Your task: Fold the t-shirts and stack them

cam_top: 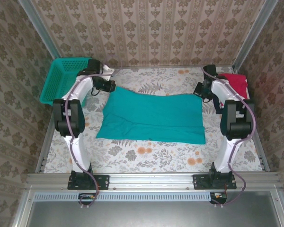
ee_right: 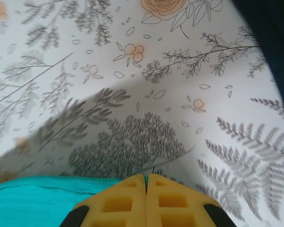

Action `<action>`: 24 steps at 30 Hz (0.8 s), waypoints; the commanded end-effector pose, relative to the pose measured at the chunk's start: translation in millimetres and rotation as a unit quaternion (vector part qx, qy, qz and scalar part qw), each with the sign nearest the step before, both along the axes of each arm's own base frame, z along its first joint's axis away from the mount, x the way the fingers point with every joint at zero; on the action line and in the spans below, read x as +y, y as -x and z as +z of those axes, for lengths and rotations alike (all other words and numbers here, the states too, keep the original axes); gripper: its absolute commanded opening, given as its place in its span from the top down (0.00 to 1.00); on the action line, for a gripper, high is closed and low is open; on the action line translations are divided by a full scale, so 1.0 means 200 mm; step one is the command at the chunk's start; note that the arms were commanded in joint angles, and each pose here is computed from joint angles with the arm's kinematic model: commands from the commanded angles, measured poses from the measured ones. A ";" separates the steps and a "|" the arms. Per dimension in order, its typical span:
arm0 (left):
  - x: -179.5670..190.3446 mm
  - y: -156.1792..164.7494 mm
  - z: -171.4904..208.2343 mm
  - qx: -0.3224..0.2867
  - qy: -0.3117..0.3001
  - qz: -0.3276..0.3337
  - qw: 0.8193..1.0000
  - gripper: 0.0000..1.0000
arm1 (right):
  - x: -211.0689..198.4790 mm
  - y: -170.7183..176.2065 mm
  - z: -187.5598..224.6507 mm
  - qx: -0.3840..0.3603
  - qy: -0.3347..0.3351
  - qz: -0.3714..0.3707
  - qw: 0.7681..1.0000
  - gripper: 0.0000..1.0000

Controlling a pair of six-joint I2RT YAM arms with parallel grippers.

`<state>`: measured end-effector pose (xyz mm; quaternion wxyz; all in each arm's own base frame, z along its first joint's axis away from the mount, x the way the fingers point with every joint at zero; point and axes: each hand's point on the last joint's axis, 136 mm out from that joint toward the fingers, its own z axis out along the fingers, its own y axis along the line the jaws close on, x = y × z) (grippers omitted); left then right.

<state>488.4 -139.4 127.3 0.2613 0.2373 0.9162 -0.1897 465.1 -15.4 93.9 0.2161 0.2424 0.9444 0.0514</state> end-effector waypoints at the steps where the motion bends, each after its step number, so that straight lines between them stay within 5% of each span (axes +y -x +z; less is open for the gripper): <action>1: 0.03 0.04 0.05 -0.015 0.012 0.004 1.000 1.00 | 0.01 0.07 0.13 -0.029 0.000 0.014 1.000 1.00; 24: 0.15 0.69 0.02 0.009 0.017 0.057 0.998 1.00 | 0.08 0.78 0.27 -0.034 -0.025 0.021 0.999 1.00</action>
